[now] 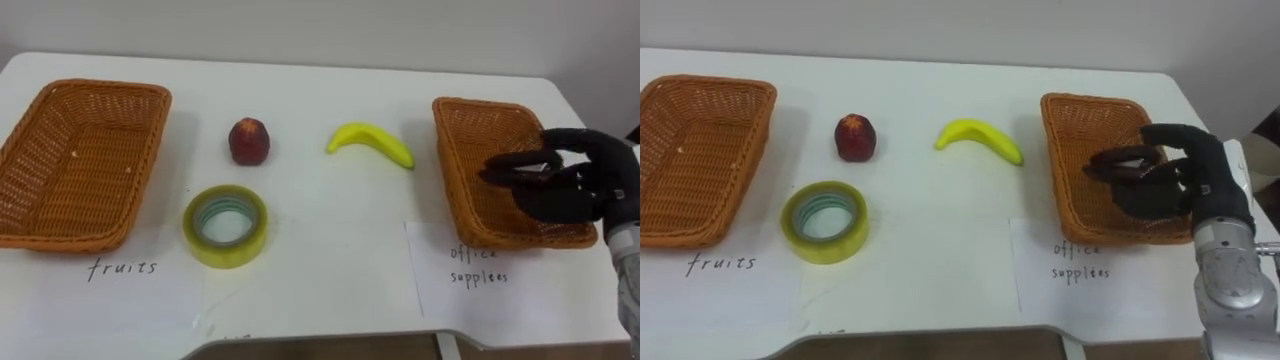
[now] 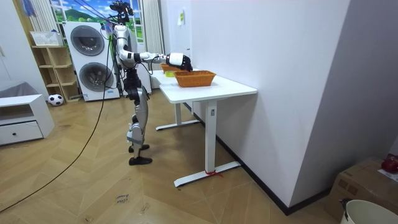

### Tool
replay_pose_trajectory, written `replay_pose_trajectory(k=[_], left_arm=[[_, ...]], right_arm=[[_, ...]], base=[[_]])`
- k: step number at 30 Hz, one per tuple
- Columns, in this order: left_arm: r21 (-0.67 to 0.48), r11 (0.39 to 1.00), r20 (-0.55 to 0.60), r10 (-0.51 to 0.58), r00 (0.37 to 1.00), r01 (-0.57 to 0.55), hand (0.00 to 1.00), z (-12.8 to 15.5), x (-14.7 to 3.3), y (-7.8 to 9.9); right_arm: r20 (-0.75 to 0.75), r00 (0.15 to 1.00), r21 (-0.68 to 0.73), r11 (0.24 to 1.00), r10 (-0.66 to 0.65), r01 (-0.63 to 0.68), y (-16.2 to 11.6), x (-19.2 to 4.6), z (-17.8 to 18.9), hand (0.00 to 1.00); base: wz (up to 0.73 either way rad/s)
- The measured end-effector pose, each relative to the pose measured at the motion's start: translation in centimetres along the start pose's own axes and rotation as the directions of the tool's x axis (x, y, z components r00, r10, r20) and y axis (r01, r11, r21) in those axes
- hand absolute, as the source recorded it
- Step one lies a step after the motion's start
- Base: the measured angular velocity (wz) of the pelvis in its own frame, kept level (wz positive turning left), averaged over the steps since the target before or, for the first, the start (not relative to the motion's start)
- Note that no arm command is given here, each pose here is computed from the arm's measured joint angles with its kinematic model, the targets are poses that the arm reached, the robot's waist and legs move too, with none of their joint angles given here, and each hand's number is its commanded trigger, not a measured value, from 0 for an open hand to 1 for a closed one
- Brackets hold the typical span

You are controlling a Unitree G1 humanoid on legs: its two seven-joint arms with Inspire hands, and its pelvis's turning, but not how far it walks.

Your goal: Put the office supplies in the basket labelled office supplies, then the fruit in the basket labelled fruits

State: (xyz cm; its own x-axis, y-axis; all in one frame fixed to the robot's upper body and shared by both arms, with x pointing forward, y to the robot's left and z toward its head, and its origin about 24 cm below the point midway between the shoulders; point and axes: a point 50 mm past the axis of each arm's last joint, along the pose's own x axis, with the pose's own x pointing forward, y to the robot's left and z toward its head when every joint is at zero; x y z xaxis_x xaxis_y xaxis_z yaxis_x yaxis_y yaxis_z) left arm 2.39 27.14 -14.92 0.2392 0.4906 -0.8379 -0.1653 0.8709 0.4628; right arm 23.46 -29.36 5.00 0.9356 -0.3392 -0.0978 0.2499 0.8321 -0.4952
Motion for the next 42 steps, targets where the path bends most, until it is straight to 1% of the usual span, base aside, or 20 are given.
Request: replay_pose_trajectory(k=[35,39,42], left_arm=[[0.0,1.0,0.003,0.022,1.0,-0.022,0.0,0.1,0.0,0.1],[0.001,1.0,0.007,0.031,1.0,-0.031,0.0,0.3,0.0,0.1],[-0.001,0.999,0.003,0.033,0.999,-0.033,0.0,0.2,0.0,0.2]], right_arm=[[0.002,1.0,0.007,1.0,-0.01,0.01,0.0,0.0,0.1,0.0],[0.02,1.0,0.01,1.0,-0.006,0.006,0.0,0.0,0.5,0.0],[0.06,0.998,0.012,1.0,0.023,-0.024,0.1,0.0,1.4,0.0]], base=[[0.0],[0.0],[0.0]])
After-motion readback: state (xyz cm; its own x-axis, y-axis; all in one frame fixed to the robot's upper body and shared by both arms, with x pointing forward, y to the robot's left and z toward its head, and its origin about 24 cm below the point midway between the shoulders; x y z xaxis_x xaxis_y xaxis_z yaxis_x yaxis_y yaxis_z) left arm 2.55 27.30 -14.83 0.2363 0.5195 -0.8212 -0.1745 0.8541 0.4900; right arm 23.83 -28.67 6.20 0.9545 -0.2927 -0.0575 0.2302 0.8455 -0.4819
